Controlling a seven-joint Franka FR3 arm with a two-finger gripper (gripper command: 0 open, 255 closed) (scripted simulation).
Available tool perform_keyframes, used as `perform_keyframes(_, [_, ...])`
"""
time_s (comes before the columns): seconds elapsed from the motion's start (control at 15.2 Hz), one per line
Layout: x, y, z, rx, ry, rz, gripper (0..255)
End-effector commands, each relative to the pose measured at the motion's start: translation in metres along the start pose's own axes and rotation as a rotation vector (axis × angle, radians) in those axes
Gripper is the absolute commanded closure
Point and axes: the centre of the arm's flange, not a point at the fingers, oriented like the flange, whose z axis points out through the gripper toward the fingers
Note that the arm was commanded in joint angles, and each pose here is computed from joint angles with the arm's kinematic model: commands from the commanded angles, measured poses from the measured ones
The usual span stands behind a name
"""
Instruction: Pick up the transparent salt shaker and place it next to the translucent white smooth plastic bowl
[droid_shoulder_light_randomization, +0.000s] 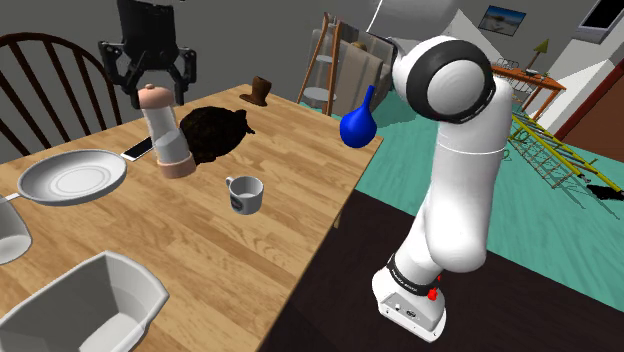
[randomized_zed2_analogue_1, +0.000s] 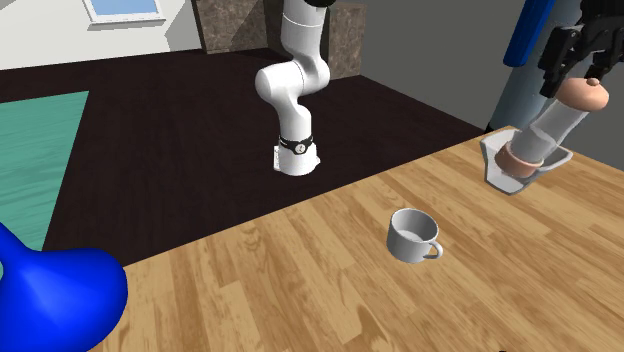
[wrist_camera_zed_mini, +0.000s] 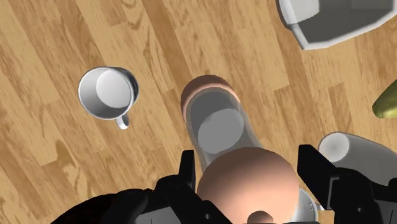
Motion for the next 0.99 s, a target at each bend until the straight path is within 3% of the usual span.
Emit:
perform_keyframes(0.0, [0.007,-0.028,0.004,0.000,0.000,0.003,255])
perform_keyframes(0.2, [0.017,-0.066,0.010,0.000,0.000,0.003,255])
perform_keyframes(0.92, [0.020,-0.061,0.068,0.000,0.000,0.003,255])
